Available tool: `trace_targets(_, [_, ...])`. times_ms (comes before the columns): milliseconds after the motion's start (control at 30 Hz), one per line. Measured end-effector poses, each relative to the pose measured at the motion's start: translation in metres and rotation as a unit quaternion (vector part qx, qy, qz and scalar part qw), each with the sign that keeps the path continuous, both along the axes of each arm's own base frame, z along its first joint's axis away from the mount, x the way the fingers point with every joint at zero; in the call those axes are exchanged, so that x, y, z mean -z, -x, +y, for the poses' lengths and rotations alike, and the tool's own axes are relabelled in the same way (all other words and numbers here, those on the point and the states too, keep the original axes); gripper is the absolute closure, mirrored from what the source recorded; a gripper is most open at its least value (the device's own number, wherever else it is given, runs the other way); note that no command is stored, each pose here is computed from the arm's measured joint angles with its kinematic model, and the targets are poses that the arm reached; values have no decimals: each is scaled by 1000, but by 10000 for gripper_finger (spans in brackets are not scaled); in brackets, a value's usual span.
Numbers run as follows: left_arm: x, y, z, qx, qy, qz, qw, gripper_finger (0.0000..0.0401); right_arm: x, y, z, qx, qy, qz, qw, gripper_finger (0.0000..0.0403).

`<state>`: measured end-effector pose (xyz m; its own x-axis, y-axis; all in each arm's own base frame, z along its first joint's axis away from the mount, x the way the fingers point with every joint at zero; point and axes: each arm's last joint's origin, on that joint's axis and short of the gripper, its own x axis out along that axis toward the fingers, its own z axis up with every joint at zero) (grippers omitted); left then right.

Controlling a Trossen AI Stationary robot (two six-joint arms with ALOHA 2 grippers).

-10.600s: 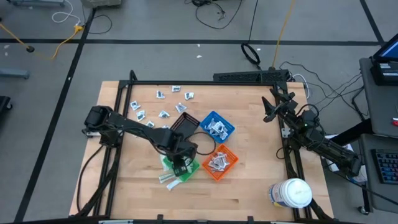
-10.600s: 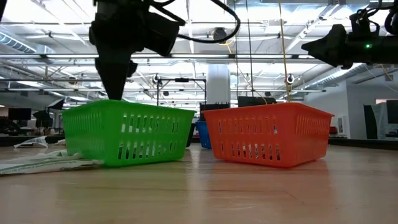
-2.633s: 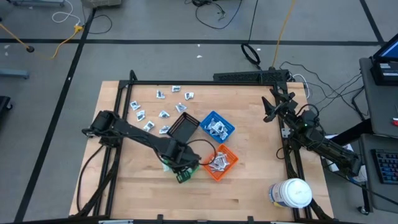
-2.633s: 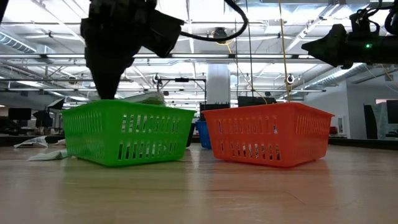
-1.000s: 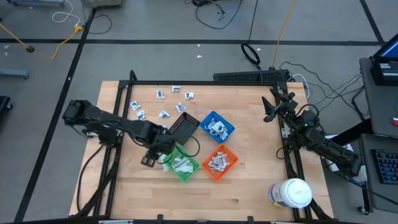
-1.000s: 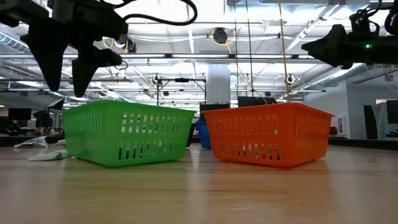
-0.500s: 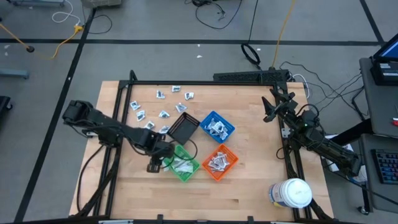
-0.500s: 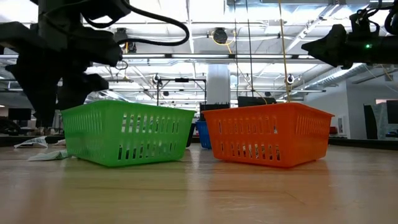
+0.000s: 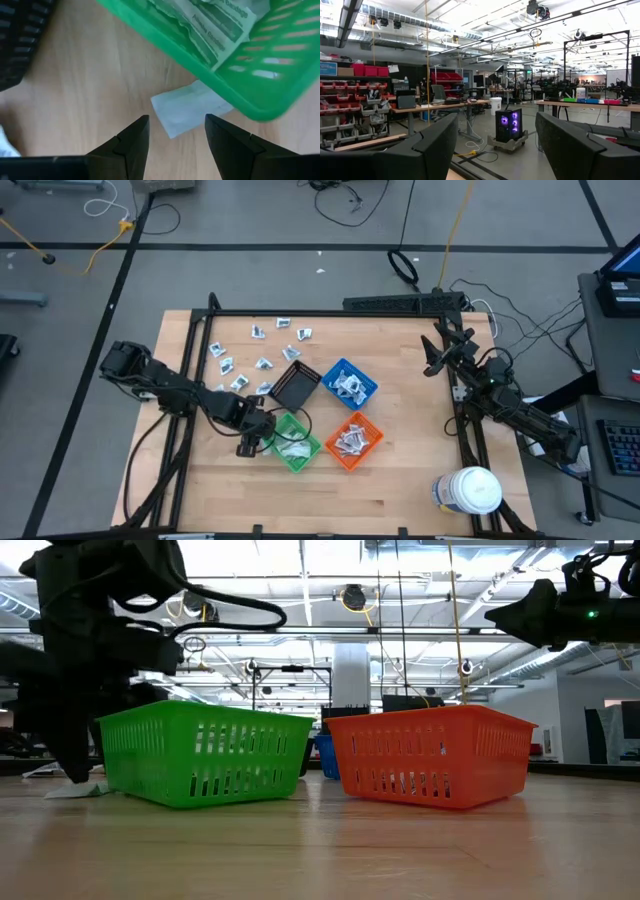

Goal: Pick & Place First Aid Supplies
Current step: Put the green bandage into the green bin

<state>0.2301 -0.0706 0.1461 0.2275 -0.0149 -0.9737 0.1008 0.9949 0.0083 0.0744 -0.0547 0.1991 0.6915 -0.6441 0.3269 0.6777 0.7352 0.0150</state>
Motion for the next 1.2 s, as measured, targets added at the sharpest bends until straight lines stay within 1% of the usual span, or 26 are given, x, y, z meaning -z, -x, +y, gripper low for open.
trace_targets(100, [4,1,0,7,3,-7,1000,206,0,0,0,0,0,0,1000,140])
trace_targets(200, [6,3,0,11,10,1,1000,207,0,0,0,0,0,0,1000,140])
trace_targets(300, [8,5,0,19,23,8,1000,223,0,0,0,0,0,0,1000,140])
trace_targets(600, [11,9,-3,29,29,14,999,347,0,0,0,0,0,0,1000,140])
trace_targets(700, [11,9,-3,11,34,13,999,386,0,0,0,0,0,0,1000,140])
trace_targets(733, [11,9,-3,4,36,12,999,393,0,0,0,0,0,0,1000,140])
trace_targets(867, [3,11,-4,-24,53,24,998,396,0,0,0,0,0,0,1000,140])
trace_targets(933, [-8,13,-4,-28,60,25,997,398,0,0,0,0,0,0,1000,140])
trace_targets(1200, [-48,25,-10,-17,63,23,998,399,0,0,0,0,0,0,1000,140])
